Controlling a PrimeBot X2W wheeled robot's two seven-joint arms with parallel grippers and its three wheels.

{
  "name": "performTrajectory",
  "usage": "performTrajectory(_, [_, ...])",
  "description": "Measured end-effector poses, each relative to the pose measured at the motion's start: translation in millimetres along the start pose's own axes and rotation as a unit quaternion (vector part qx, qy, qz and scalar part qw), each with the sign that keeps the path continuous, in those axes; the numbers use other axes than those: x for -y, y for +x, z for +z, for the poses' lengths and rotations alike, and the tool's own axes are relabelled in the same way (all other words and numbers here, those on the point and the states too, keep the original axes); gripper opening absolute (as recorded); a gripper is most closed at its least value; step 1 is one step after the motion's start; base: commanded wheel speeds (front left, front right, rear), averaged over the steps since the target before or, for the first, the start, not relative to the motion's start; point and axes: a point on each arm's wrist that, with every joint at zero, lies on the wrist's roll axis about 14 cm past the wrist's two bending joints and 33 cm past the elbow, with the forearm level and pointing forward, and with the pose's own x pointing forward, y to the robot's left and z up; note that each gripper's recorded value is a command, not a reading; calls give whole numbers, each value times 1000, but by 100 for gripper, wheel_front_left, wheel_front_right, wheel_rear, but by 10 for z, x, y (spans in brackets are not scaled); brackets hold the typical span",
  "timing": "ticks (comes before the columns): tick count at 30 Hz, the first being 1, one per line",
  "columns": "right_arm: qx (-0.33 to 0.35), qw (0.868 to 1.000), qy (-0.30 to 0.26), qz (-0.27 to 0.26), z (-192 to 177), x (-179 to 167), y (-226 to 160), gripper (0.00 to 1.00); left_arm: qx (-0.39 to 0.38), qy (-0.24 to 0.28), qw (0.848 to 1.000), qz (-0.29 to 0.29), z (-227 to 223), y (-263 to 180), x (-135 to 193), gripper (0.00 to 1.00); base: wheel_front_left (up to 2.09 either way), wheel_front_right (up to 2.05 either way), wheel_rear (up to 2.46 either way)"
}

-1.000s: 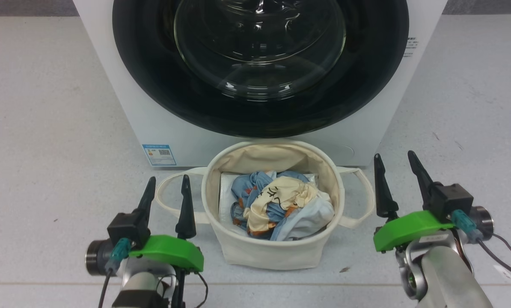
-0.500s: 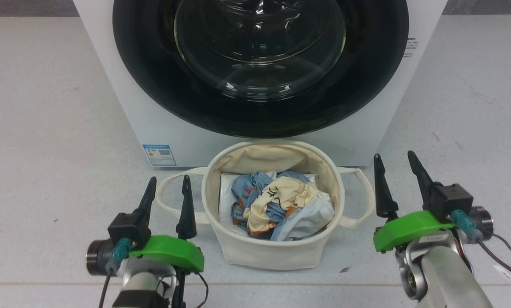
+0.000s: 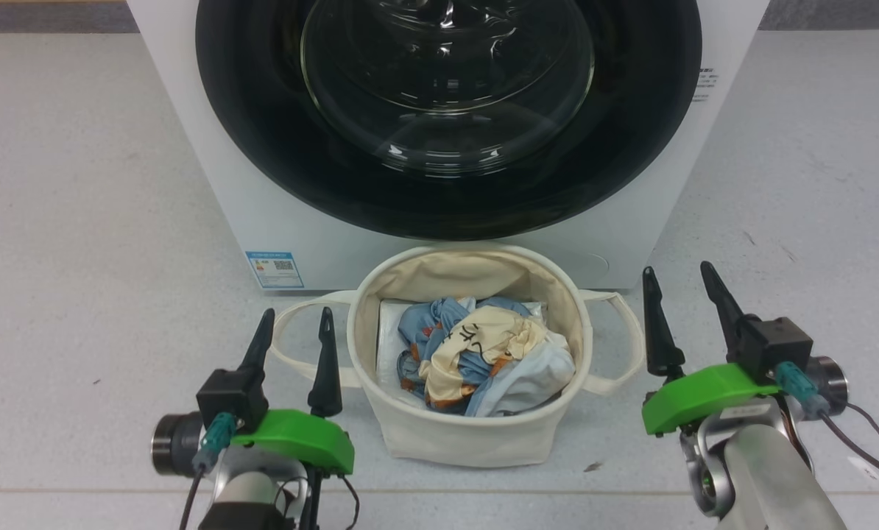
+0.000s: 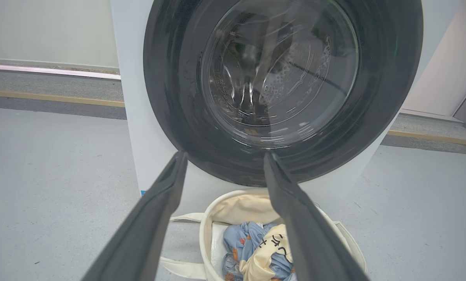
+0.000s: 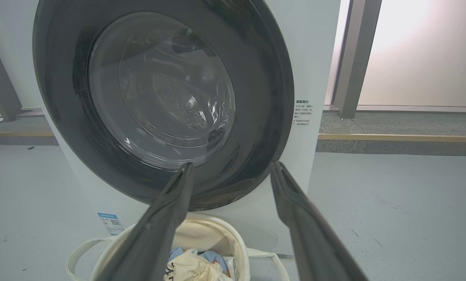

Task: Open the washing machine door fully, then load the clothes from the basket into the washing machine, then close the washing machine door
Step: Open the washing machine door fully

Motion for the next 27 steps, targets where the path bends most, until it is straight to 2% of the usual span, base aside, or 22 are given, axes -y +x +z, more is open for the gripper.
performTrajectory(10, [-1, 1000, -1, 0, -4, 1, -11, 100, -4, 8, 1000, -7, -31, -17, 40, 100, 51, 71, -122])
performTrajectory(27, [-2, 1000, 2, 9, -9, -78, -1, 100, -4, 18, 1000, -11, -35, -38, 47, 100, 124, 118, -242])
